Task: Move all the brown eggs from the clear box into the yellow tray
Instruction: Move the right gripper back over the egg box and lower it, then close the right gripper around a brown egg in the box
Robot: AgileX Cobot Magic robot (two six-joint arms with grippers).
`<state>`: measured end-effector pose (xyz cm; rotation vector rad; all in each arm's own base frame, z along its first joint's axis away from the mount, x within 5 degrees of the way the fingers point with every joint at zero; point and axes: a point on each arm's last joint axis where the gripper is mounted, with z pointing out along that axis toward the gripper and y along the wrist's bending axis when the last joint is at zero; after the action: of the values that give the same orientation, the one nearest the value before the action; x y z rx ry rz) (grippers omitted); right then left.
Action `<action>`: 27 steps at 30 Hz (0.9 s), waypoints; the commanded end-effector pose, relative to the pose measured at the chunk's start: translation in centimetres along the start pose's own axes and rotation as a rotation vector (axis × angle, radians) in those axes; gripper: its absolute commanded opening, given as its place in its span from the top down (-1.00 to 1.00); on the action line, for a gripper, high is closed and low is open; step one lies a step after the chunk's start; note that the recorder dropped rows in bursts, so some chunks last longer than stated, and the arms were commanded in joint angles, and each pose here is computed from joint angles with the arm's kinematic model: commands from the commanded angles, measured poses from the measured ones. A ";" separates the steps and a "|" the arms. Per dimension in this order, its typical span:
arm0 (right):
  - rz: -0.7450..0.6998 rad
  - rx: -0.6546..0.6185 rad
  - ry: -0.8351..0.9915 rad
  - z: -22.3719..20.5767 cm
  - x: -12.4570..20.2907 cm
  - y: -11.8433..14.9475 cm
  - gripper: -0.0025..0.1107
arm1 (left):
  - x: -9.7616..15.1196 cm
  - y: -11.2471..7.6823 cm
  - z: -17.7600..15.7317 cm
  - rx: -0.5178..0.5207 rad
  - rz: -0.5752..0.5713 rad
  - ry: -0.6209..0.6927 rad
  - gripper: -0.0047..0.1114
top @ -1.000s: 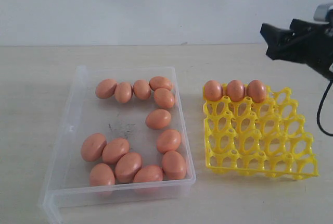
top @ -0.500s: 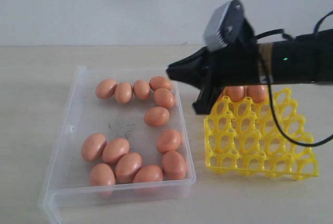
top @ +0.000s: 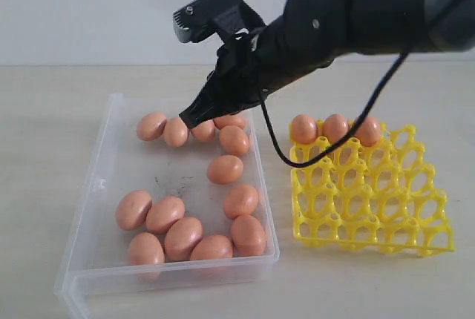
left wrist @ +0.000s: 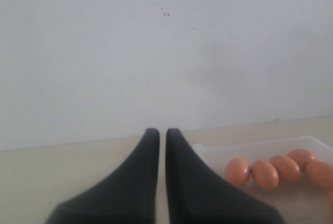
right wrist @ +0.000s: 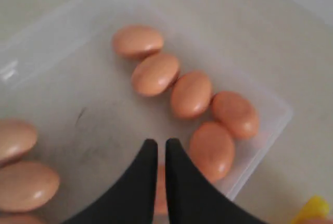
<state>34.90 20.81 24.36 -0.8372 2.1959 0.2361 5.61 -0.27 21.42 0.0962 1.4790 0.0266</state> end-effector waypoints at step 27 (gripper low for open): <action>-0.863 -0.322 0.312 8.0 2.8 0.4 0.21 | 0.1 -0.1 0.0 0.008 -0.001 0.001 0.85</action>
<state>37.57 23.24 16.73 -2.0274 1.8721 0.0449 5.61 -0.27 21.42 0.0962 1.4790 0.0266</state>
